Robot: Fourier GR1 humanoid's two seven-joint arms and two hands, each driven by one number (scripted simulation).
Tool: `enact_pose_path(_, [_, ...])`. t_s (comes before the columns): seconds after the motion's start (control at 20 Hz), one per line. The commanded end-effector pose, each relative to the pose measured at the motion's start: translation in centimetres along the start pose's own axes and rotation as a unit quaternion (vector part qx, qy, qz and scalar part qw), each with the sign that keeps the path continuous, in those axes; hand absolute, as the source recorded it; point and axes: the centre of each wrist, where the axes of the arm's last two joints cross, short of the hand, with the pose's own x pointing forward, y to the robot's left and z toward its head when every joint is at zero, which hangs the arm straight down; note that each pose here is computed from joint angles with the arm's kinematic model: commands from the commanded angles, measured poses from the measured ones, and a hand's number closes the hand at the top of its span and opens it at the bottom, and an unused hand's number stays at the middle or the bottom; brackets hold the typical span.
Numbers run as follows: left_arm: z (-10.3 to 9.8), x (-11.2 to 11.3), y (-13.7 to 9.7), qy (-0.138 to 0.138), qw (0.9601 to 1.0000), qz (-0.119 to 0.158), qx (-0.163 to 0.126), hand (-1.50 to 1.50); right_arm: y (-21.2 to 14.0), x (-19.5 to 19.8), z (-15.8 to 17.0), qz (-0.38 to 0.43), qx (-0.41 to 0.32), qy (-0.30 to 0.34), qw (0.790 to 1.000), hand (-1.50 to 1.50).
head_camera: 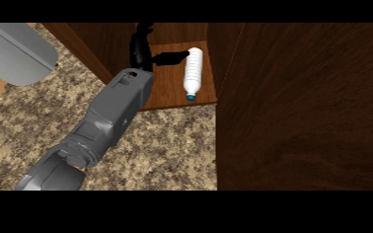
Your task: Pick up the bottled water, place it into the cabinet and close the cabinet
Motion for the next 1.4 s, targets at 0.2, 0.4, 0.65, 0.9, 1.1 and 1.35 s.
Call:
enact_pose_path(0.2, [-0.9, 1.6, 0.2, -0.058, 0.9917, 0.101, -0.055, -1.50, 0.2, 1.5, 0.4, -0.019, 0.001, -0.001, 1.000, -1.50])
enact_pose_path(0.4, [-0.4, 3.5, -1.6, -0.085, 0.9810, 0.158, -0.075, -1.50, 0.4, 2.2, -0.1, -0.020, 0.013, -0.014, 1.000, -1.50])
enact_pose_path(0.65, [0.7, 2.5, -2.2, -0.088, 0.9716, 0.194, -0.104, -1.50, 0.7, 2.3, 0.0, -0.024, -0.002, -0.002, 1.000, -1.50])
enact_pose_path(0.9, [0.7, 3.3, -2.5, -0.084, 0.9699, 0.197, -0.116, -1.50, 0.1, 1.5, -1.0, -0.026, -0.011, 0.003, 1.000, -1.50])
enact_pose_path(1.1, [2.7, 1.9, -2.6, -0.081, 0.9683, 0.207, -0.114, -1.50, 1.7, 2.8, -1.0, -0.025, -0.006, 0.003, 1.000, -1.50])
enact_pose_path(1.35, [4.8, 0.8, -2.4, -0.072, 0.9528, 0.254, -0.149, -1.50, 2.4, 3.2, -0.9, -0.031, -0.019, 0.006, 0.999, -1.50])
